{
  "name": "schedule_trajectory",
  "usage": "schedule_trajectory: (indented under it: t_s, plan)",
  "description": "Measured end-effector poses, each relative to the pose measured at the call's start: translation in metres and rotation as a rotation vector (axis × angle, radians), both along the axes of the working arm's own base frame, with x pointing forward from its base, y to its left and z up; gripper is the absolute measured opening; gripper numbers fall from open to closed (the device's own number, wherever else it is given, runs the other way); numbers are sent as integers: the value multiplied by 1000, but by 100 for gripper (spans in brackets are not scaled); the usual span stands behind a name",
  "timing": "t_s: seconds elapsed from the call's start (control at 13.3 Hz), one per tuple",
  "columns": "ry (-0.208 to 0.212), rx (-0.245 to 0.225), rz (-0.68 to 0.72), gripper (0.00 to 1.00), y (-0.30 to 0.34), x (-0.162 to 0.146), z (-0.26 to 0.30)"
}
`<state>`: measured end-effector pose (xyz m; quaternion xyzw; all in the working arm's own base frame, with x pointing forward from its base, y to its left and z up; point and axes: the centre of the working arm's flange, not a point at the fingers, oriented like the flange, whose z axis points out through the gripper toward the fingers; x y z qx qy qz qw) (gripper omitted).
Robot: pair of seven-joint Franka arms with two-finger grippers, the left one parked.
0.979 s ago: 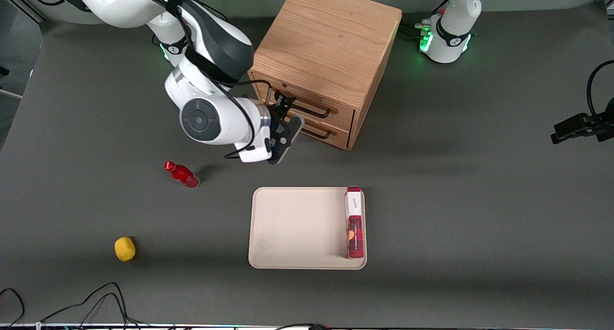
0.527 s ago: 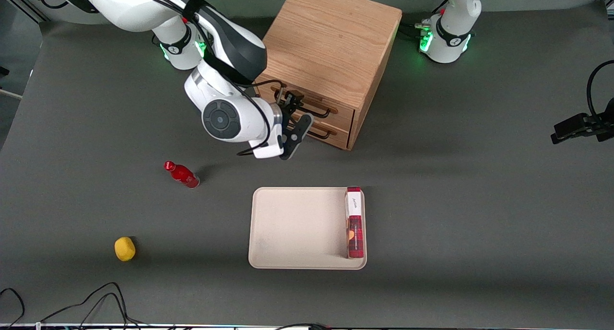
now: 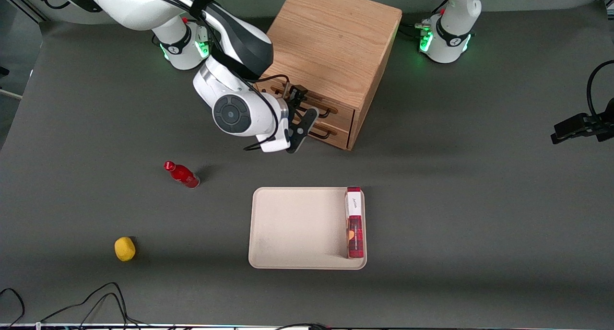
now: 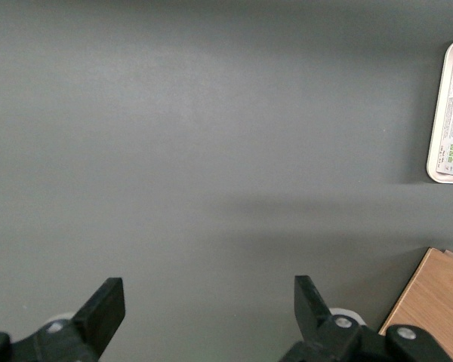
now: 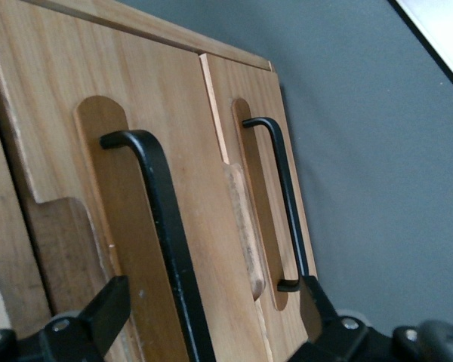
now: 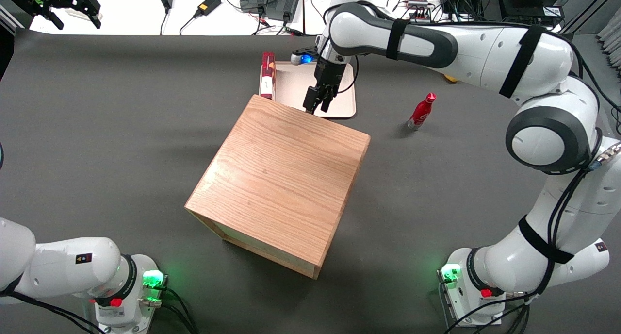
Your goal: Open upper drawer
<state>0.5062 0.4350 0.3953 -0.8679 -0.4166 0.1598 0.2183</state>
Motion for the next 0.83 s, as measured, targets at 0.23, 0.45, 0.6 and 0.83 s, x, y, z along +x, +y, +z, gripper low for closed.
schedule_trajectory:
  t_s: [0.23,0.45,0.6,0.83]
  plan:
    - [-10,-3,-7,100,-4,4,-1]
    - [-22,-5,-11,100,-4,4,-5]
    - [-21,-8,-8,100,-3,2,-8]
    - [-18,-9,-5,100,-2,0,-10]
